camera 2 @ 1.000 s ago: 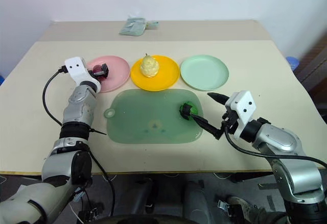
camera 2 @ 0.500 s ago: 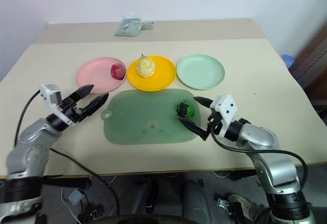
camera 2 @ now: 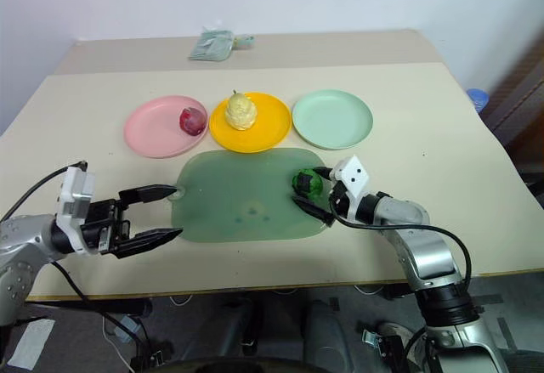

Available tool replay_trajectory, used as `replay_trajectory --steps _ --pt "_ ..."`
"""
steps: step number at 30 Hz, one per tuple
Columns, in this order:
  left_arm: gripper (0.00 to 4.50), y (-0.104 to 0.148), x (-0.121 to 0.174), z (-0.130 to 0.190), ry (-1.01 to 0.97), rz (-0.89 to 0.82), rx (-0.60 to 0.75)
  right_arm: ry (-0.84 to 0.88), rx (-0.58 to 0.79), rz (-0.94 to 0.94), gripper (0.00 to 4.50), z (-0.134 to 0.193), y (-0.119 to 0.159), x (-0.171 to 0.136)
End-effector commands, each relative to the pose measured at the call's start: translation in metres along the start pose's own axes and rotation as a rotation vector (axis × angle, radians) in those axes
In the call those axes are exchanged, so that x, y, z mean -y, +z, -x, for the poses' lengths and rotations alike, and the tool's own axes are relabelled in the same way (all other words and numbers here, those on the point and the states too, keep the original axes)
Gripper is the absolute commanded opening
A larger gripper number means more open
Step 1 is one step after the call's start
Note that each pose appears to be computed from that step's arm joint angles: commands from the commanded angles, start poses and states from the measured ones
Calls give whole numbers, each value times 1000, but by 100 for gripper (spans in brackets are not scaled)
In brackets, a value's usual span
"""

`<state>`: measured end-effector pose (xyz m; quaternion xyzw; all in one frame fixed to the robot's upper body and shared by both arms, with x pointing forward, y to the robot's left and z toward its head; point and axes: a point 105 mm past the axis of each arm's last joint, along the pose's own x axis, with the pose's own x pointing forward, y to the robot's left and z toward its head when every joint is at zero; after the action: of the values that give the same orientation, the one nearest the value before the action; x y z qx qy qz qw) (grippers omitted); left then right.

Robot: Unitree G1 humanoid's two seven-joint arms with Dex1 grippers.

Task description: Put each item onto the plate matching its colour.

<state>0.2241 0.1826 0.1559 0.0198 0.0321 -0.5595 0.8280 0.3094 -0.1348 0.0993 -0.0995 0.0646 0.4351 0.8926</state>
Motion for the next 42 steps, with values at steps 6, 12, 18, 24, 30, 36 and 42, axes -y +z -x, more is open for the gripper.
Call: replay_trajectory --steps 6,12,18,24,30,36,42 --pt "450 6 4 -2 59 -52 37 -15 63 58 218 -12 15 7" --pt "450 6 3 -8 104 -44 68 -75 136 57 218 -19 37 26" --pt "450 1 -10 -19 249 -62 51 -283 173 100 218 -36 68 91" --pt "450 7 -14 -28 392 -119 82 -437 141 71 218 -59 71 137" --pt "450 9 -20 -36 508 -140 110 -490 57 37 246 -68 56 144" --pt "450 8 -23 -40 547 -118 120 -534 64 61 446 -63 60 150" --pt "450 1 -31 -26 571 -144 114 -412 237 122 446 -40 86 148"
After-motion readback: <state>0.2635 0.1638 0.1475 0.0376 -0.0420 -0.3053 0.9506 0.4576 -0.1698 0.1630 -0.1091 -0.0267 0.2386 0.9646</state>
